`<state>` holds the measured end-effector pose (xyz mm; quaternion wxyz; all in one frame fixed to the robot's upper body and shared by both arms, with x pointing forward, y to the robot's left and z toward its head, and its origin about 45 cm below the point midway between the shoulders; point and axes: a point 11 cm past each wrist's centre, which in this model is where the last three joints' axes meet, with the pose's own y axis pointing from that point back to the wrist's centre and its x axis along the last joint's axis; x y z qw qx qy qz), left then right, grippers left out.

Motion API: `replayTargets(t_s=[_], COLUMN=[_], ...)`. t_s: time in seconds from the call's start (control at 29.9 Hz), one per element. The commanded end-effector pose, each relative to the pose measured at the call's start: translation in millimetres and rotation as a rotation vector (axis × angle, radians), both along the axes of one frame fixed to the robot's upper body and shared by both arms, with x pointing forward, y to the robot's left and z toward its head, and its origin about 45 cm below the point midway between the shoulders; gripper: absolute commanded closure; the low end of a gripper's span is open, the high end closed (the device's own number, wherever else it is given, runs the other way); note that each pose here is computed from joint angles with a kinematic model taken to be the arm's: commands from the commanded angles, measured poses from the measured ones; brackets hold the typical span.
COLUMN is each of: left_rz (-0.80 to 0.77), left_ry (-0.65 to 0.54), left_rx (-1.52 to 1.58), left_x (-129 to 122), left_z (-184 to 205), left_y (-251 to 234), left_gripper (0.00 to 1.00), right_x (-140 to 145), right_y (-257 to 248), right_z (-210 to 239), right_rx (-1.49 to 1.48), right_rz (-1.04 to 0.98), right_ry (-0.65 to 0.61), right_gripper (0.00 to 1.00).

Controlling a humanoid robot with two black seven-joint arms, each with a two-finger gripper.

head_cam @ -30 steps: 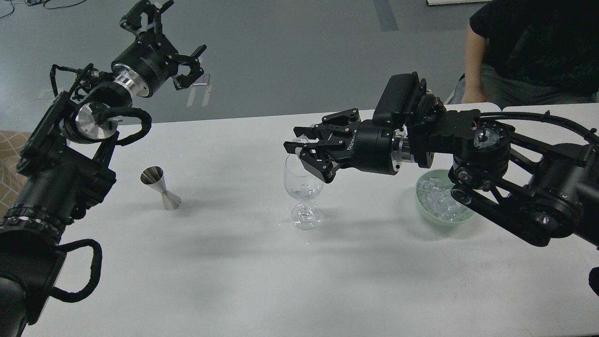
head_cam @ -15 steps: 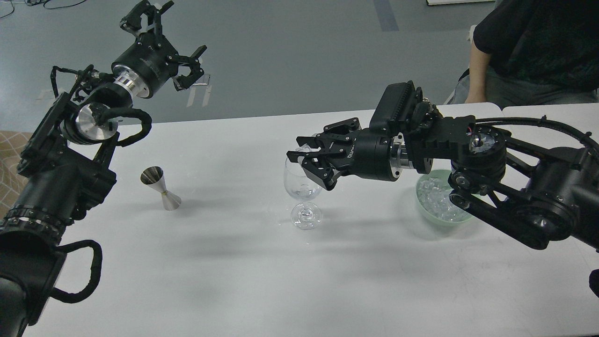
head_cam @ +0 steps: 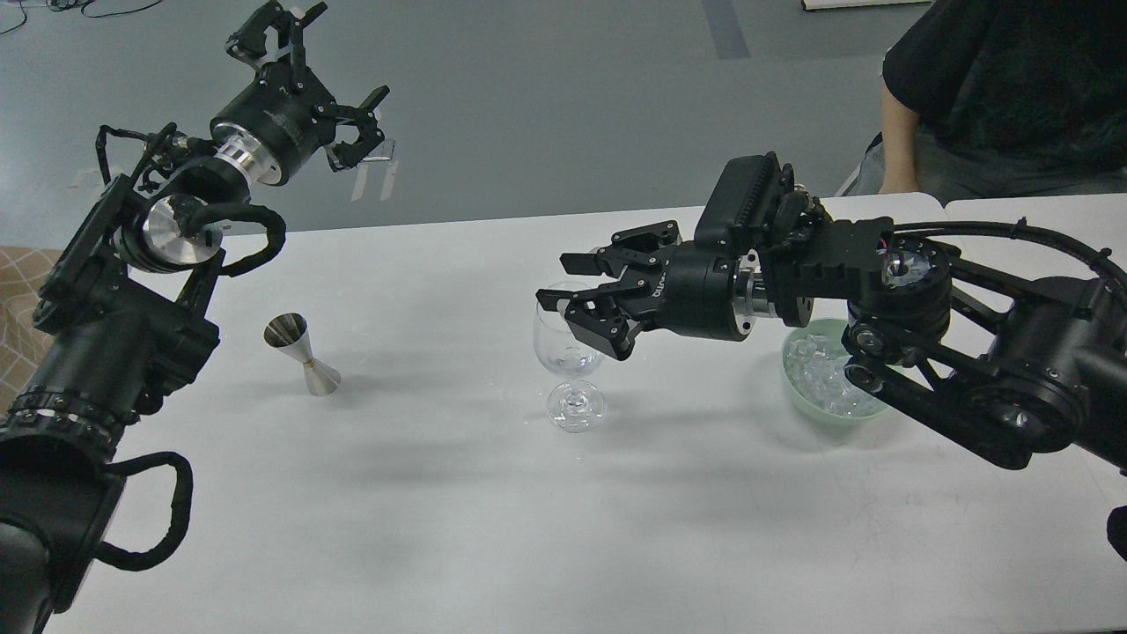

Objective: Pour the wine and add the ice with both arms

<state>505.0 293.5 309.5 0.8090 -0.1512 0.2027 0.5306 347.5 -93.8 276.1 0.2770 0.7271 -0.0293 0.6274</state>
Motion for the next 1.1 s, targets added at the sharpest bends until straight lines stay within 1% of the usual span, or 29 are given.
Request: replayTargets(t_s=[0.0,0.13,0.2,0.23,0.3,0.37,0.43,0.5,0.53,0.6,0.63,0.7,0.77,0.9,1.07], left_rz=[0.0,-0.001,-0.002,-0.002,-0.002,0.001,0.006,0.021,0.03,0.061,0.061,0.085,0.073,0.076,0.076], left_ry=[-0.001,-0.001,-0.001,-0.001,-0.001,-0.001,-0.004,-0.023,-0.032,-0.086,-0.086,-0.105,-0.102,-0.087,-0.074], left_rx=[0.0,-0.001,-0.002,-0.002,-0.002,-0.003,-0.012,-0.029,-0.038,-0.072,-0.072,-0.084,-0.086,-0.085,-0.058], left_x=[0,0,0,0,0,0,1,1,1,2,2,3,2,4,4], left_z=[1,1,0,0,0,1,2,5,6,11,11,12,11,9,12], left_y=[0,-1,-2,-2,-2,0,1,3,5,7,7,9,6,3,10], left_gripper=[0.02,0.02,0.02,0.02,0.02,0.02,0.02,0.02,0.02,0.02,0.02,0.02,0.02,0.02,0.02], right_x=[0,1,3,4,11,21,31,58,64,88,88,104,124,145,171], right_y=[1,1,1,1,1,0,-3,-17,-21,-33,-33,-37,-49,-58,-76], right_z=[2,4,8,11,30,46,53,64,66,70,70,76,75,88,109], right_rx=[0.001,0.007,0.022,0.033,0.098,0.17,0.213,0.301,0.325,0.399,0.399,0.453,0.57,0.706,0.929], right_rz=[0.001,0.001,-0.002,-0.006,-0.03,-0.064,-0.1,-0.197,-0.223,-0.311,-0.311,-0.362,-0.452,-0.519,-0.594], right_ry=[-0.005,-0.01,-0.021,-0.027,-0.05,-0.056,-0.046,-0.014,-0.005,0.027,0.027,0.047,0.101,0.151,0.304], right_gripper=[0.42,0.4,0.32,0.27,0.03,0.01,0.01,0.0,0.0,0.0,0.0,0.0,0.0,0.0,0.0])
